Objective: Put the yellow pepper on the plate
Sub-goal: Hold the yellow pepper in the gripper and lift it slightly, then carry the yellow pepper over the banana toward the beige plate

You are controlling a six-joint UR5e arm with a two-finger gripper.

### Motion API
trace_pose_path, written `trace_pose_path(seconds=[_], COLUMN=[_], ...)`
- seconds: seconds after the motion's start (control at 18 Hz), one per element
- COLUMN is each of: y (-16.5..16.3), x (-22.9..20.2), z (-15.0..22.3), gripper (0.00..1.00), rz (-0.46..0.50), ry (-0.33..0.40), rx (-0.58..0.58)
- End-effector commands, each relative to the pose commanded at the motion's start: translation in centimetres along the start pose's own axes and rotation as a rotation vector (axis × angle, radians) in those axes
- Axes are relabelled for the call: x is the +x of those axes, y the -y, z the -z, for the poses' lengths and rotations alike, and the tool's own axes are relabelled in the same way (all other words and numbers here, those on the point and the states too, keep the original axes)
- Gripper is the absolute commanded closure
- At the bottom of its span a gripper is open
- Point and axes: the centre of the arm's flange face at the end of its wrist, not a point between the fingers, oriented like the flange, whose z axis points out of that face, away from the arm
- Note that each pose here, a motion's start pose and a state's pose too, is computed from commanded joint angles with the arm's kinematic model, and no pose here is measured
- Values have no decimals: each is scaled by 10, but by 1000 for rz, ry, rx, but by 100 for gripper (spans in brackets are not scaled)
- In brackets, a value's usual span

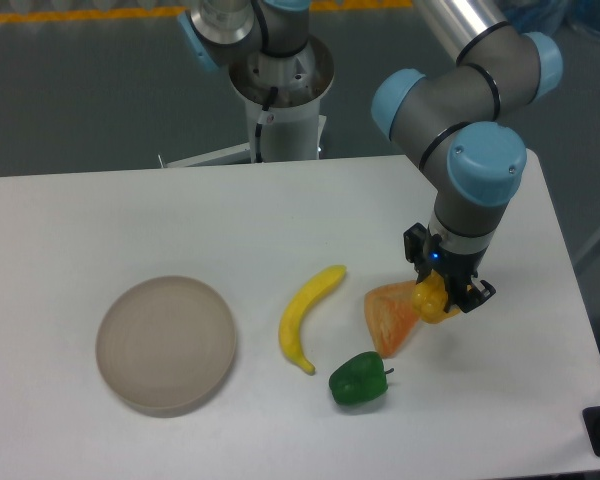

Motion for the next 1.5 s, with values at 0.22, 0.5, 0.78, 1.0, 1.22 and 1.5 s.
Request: trace_pose_path(seconds=[0.22, 0.5, 0.78, 1.0, 1.22, 1.5], y=[3, 34, 123, 205, 248, 281], x=[-2, 11, 73, 128, 164, 189], z=[3, 7, 9, -2, -26, -62], gripper=[67, 68, 68, 68, 66, 55], rz=[11, -24, -47, -36, -68, -91], ry=[7, 15, -3, -7, -40, -86], rx=[4, 4, 29, 40, 31, 4])
